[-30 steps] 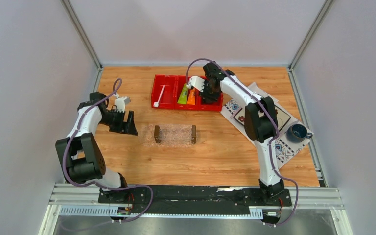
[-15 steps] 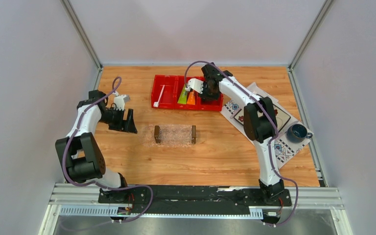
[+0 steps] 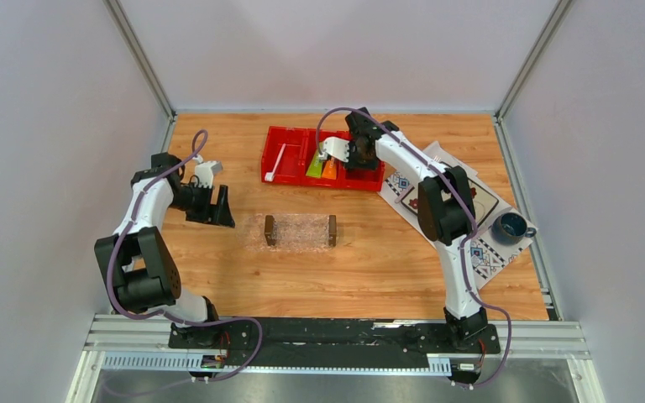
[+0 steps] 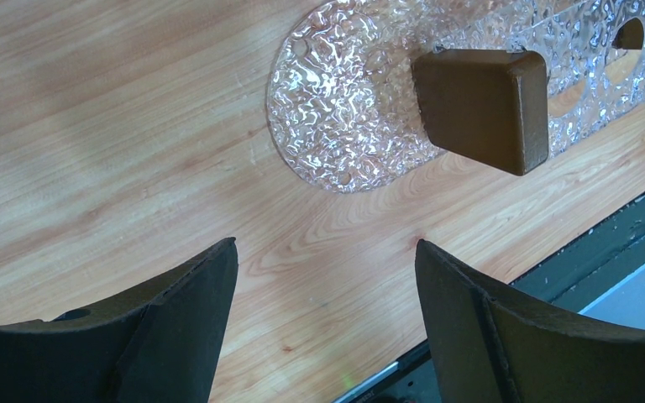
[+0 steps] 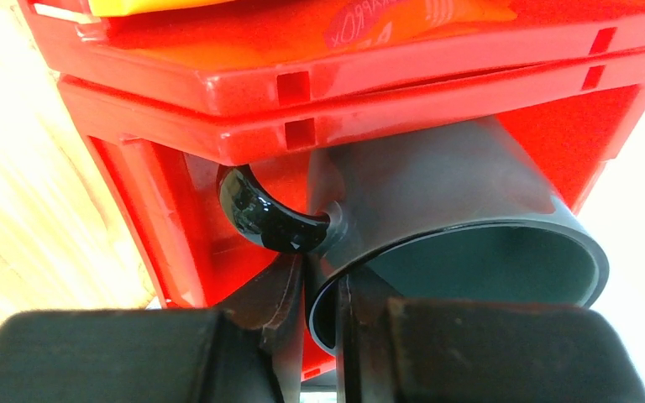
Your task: Prepare toiletry sets of a toothbrush and toothpaste on the tray
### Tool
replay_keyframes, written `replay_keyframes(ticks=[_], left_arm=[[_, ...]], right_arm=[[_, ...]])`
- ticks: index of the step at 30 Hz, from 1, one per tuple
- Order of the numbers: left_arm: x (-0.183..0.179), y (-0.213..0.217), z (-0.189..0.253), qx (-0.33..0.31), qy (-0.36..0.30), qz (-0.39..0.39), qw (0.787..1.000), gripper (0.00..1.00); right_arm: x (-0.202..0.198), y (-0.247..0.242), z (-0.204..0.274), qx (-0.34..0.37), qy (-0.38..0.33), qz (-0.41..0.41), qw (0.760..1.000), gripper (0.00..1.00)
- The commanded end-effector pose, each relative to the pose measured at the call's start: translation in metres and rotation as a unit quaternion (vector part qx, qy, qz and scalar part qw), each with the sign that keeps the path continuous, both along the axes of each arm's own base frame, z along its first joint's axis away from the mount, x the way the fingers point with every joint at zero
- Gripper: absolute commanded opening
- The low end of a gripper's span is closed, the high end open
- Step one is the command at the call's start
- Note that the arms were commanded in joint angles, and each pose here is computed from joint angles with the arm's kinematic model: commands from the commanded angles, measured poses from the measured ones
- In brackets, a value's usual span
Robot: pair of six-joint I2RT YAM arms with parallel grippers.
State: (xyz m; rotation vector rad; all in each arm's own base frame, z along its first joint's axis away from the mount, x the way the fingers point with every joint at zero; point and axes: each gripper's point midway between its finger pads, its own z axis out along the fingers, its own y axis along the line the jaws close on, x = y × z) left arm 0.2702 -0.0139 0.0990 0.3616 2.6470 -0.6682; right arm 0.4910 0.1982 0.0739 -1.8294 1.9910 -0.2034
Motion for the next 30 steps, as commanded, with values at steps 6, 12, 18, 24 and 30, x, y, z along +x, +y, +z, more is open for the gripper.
replay_keyframes(ticks=[6,12,18,24,30], left_arm=[[0.011,0.003,0.014,-0.001,-0.023,-0.007,1.000,0.85],[0.013,0.003,0.021,-0.001,-0.030,-0.008,1.000,0.85],[0.016,-0.001,0.041,-0.007,-0.066,-0.009,0.998,0.84],[0.024,-0.017,0.082,-0.039,-0.161,-0.016,0.986,0.83],[0.021,-0.038,0.131,-0.065,-0.261,-0.038,0.962,0.81]], right_arm=[[0.030,-0.003,0.067,-0.004,-0.090,-0.002,0.996,0.09],[0.029,-0.005,0.092,-0.002,-0.107,-0.001,0.994,0.08],[0.011,-0.006,0.130,0.016,-0.118,-0.006,0.993,0.08],[-0.021,0.003,0.163,0.038,-0.106,-0.013,0.994,0.08],[-0.057,0.017,0.186,0.061,-0.085,-0.031,0.994,0.09]])
